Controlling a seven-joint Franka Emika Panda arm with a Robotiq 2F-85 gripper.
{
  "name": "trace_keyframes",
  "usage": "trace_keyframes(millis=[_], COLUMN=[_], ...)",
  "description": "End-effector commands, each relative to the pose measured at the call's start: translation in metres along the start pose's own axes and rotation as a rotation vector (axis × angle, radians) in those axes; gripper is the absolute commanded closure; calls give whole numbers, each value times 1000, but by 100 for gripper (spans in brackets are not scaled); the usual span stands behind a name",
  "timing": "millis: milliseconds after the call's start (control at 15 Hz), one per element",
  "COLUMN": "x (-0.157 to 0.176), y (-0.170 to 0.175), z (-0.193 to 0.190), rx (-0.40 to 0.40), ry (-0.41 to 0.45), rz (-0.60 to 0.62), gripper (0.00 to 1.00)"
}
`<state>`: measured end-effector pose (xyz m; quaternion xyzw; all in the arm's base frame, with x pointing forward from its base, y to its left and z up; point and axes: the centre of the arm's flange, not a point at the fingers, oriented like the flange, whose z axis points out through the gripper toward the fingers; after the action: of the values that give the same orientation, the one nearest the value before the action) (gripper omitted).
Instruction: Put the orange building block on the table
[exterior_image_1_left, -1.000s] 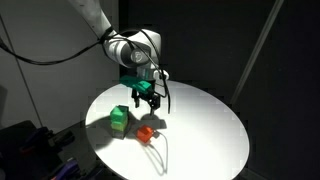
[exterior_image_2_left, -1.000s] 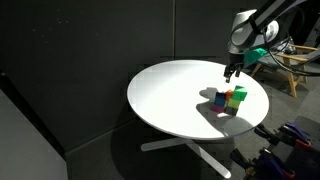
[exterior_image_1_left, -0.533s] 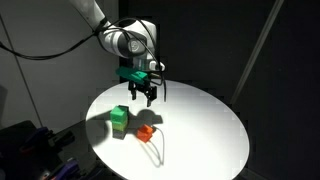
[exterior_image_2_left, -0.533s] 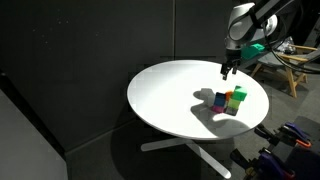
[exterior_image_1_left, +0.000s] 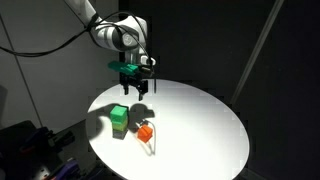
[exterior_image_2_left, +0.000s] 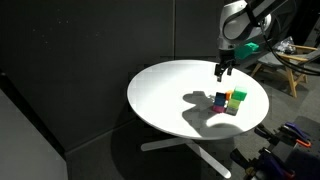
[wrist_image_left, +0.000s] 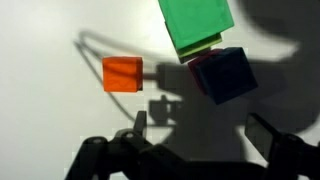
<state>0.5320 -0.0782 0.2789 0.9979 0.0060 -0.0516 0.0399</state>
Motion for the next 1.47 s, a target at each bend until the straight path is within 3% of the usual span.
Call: trace_keyframes(millis=[0, 467, 1133, 1400], x=[-6, -15, -4, -7], y=[-18, -37, -34, -38], z=[-16, -29, -16, -30], rx=[-16, -22, -2, 1], ry=[-10, -5, -10, 45], rz=[-6, -36, -48, -69], gripper=[0, 0, 0, 0])
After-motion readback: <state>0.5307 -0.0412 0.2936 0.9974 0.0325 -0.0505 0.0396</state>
